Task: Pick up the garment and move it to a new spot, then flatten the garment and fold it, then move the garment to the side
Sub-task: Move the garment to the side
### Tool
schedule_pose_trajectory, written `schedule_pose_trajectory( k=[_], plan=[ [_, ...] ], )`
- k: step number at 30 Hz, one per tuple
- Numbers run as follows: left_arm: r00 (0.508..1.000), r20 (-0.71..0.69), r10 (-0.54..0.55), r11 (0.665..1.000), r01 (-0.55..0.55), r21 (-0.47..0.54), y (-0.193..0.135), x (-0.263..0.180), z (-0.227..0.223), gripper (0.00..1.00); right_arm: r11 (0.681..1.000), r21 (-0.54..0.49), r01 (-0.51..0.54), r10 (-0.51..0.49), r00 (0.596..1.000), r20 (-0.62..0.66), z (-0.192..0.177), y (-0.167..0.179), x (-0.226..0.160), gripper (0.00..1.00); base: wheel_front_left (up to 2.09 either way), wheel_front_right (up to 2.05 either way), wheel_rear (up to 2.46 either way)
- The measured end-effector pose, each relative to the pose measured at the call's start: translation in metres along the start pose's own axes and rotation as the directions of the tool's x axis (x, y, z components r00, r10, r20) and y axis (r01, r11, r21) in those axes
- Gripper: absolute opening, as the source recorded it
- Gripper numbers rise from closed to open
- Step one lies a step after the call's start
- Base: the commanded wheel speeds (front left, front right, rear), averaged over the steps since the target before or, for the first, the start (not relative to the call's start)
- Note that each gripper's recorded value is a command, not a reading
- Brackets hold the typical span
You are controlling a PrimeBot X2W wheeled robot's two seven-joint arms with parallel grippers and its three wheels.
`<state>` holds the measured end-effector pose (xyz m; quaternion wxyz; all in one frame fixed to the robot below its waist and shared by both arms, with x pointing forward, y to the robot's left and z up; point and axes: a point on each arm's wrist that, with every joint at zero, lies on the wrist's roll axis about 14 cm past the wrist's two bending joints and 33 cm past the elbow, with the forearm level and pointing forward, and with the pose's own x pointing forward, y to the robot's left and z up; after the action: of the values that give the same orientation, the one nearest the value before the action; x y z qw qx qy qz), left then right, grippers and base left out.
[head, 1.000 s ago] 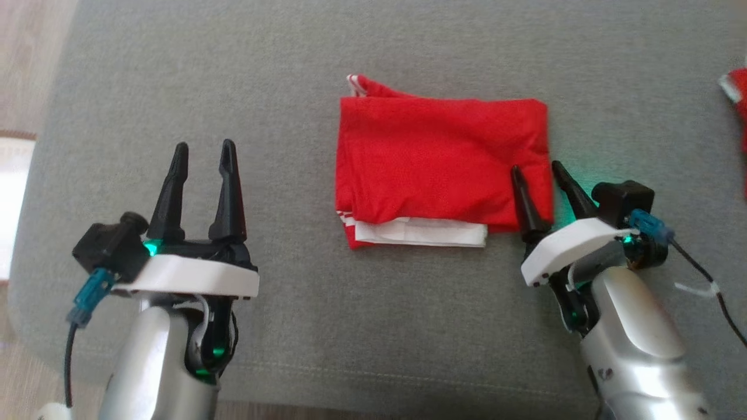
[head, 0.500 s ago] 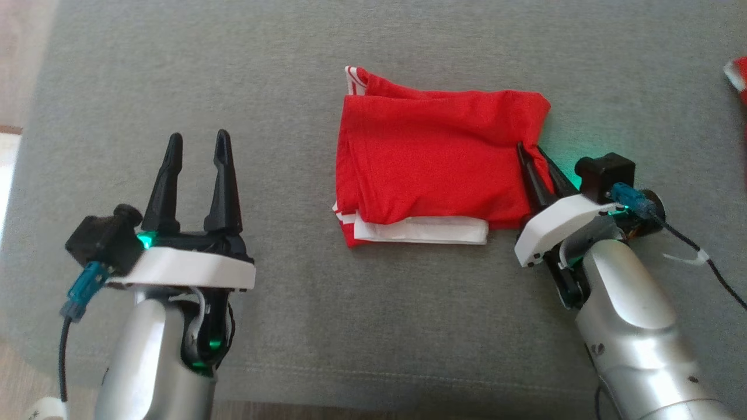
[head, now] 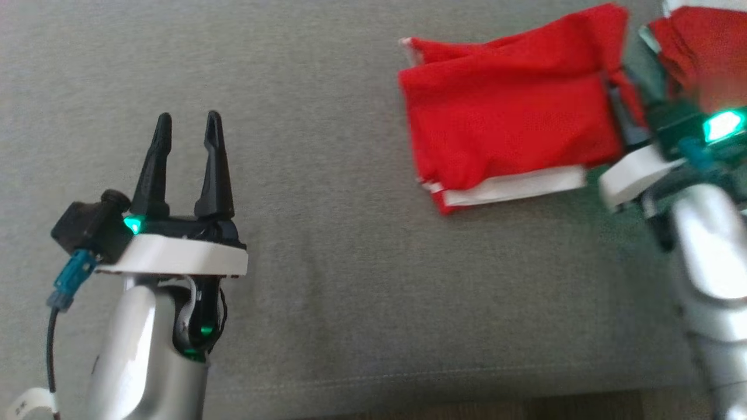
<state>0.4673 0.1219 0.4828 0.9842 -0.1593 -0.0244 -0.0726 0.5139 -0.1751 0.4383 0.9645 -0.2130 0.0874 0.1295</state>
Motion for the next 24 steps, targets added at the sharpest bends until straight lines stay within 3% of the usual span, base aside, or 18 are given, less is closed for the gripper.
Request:
schedule_pose_trajectory(
  k=[6,13,19,24],
  plan=[
    [0.998,-0.015,-0.057,0.998,0.057,-0.019,-0.017,0.015,-0.013,1.0,0.985,-0.132,0.107,-0.114,0.992,-0.047,-0.008,-0.082,-0.015,0.0,0.0,0.0,0.0],
    [0.995,-0.034,-0.094,0.995,0.093,-0.025,-0.026,0.027,-0.027,1.0,0.942,-0.236,0.24,-0.267,0.959,-0.093,-0.01,-0.164,-0.027,0.0,0.0,0.0,0.0],
    [0.993,-0.048,-0.104,0.994,0.103,-0.033,-0.025,0.028,-0.034,1.0,0.925,-0.265,0.274,-0.325,0.931,-0.169,-0.026,-0.183,-0.034,0.0,0.0,0.0,0.0],
    [0.993,-0.055,-0.108,0.994,0.107,-0.027,-0.026,0.029,-0.037,1.0,0.921,-0.275,0.277,-0.328,0.931,-0.161,-0.023,-0.184,-0.034,0.0,0.0,0.0,0.0]
  ],
)
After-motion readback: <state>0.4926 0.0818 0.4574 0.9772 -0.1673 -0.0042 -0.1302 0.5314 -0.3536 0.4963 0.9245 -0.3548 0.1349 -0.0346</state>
